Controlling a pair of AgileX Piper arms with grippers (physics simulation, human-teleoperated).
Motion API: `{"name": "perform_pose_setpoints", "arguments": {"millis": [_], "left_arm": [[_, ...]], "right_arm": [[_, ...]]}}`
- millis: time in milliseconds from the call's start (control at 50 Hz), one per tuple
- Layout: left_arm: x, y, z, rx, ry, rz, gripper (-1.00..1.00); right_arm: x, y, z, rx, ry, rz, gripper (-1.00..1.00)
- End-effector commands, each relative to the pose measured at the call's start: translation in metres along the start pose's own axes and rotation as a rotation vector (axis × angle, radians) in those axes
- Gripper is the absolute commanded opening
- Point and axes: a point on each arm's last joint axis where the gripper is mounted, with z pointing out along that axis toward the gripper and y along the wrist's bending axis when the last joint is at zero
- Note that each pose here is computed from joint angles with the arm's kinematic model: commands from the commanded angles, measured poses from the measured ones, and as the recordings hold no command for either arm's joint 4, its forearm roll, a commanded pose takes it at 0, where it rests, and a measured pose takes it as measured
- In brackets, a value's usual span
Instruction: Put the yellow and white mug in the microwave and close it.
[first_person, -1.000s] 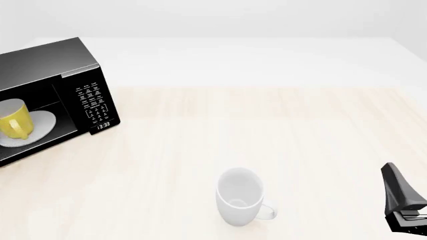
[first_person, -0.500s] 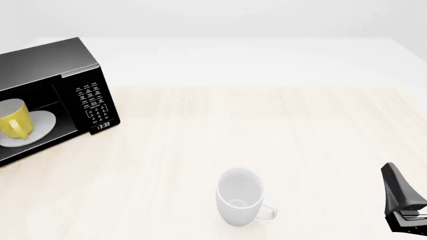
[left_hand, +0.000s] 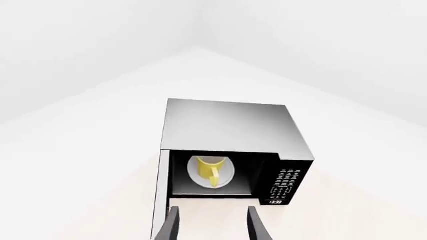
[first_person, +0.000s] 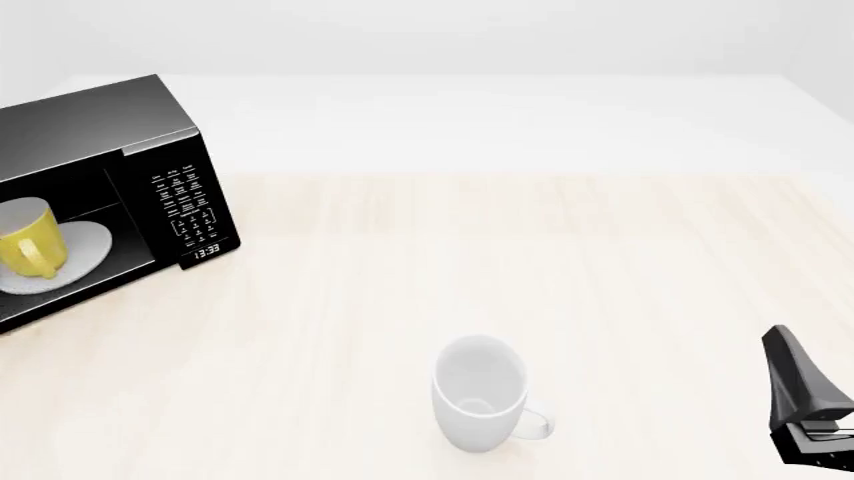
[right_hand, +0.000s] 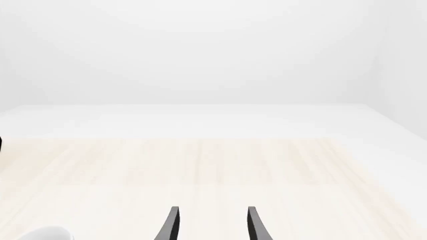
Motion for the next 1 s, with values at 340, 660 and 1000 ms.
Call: {"name": "perform_pose_setpoints", "arguments": {"millis": [340,660,1000], "left_arm": [[-0.006,0.012,0.018,-0.2,-0.028,-0.021,1.0],[-0.01,0.026,0.039,-0.325,-0.015,-0.066,1.0],[-0.005,0.042,0.057,-0.414,0.019,-0.106,1.0]], "right_arm": [[0.0,0.0,0.0,0.0,0.0,0.0,1.0],[0.0,0.0,0.0,0.0,0.0,0.0,1.0],[0.0,0.0,0.0,0.0,0.0,0.0,1.0]]}}
